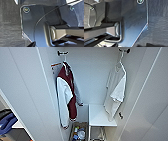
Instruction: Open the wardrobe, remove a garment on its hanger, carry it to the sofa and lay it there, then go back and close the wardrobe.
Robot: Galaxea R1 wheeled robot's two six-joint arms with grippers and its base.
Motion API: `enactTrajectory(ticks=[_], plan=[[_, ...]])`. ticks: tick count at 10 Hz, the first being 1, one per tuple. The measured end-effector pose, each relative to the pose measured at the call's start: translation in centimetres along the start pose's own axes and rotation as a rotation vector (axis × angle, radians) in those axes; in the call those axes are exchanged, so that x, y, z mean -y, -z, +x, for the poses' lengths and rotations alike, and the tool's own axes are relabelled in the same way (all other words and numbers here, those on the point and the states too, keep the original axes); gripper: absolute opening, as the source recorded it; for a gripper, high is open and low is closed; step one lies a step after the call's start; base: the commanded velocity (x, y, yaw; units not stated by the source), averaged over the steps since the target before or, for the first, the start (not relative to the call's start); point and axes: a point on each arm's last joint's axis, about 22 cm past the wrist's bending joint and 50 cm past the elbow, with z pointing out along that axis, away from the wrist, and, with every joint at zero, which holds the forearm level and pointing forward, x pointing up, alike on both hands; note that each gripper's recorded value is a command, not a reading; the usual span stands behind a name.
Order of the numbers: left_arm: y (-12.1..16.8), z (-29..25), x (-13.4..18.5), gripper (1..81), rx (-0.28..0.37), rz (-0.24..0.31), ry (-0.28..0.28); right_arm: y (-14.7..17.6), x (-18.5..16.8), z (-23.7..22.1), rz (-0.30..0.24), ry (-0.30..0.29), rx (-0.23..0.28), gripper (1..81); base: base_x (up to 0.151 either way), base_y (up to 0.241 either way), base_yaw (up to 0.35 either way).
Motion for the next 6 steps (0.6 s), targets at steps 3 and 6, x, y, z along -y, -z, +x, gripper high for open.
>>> enactTrajectory(ticks=[3,6], plan=[[0.3,-0.9,0.4,81.1,0.003,0.002,0.001,-0.2,1.0,-1.2,0.031,-0.041,0.0,81.1,0.0,0.0,0.0],[1.4,-3.5,0.1,81.1,-0.05,-0.042,-0.004,-0.9,4.3,-3.6,0.067,-0.05,0.042,81.1,0.0,0.0,0.0]])
